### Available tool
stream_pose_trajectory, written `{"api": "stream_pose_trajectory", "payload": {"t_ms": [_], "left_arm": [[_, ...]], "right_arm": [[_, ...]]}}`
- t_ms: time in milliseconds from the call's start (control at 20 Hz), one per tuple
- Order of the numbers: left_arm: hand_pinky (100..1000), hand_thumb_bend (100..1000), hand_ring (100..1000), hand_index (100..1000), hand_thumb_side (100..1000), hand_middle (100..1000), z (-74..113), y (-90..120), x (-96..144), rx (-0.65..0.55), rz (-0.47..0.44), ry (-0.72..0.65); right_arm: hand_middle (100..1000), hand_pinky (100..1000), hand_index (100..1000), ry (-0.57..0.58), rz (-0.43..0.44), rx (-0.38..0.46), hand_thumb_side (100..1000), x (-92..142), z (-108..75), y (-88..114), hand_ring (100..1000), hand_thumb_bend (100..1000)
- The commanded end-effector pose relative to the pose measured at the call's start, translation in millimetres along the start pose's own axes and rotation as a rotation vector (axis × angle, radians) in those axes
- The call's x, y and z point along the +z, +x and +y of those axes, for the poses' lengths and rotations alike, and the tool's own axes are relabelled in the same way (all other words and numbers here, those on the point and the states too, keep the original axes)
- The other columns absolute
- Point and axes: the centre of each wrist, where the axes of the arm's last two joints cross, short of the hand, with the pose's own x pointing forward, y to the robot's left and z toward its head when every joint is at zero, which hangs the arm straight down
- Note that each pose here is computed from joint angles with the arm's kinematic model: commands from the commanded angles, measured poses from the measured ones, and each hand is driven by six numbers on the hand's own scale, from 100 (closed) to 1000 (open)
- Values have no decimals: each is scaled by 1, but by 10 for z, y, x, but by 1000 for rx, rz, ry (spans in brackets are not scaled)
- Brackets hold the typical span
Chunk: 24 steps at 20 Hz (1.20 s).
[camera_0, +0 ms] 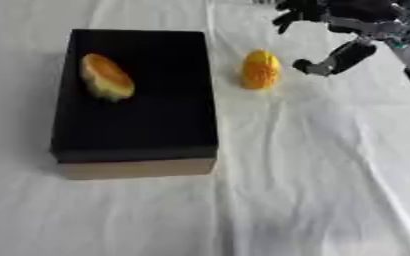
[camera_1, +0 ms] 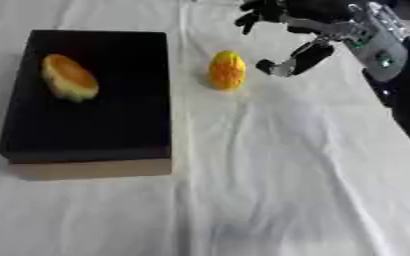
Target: Pick up objects on the table and place them in the box.
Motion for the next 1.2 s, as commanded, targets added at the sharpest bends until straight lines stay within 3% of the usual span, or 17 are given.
{"api": "stream_pose_trajectory", "payload": {"t_ms": [50, 400, 850, 1100, 1200], "left_arm": [[860, 165, 905, 882, 505, 787, 15, 47, -87, 0, -35, -6], [861, 159, 907, 882, 515, 785, 8, 49, -112, 5, -45, 0], [861, 152, 909, 882, 524, 783, -5, 48, -119, 14, -45, 7], [862, 150, 911, 882, 529, 782, -13, 49, -127, 19, -45, 10], [862, 148, 911, 882, 529, 781, -15, 48, -127, 20, -44, 10]], "right_arm": [[762, 961, 958, 16, 15, 41, 390, 24, -113, -39, 1000, 277], [791, 963, 963, 5, 81, 64, 420, 71, -43, -112, 1000, 301], [761, 959, 949, 35, 61, 75, 464, 11, 46, -93, 1000, 252], [686, 961, 915, 47, 47, 42, 466, -21, 113, -83, 1000, 135], [648, 962, 896, 49, 31, 25, 428, -44, 120, -71, 1000, 109]]}}
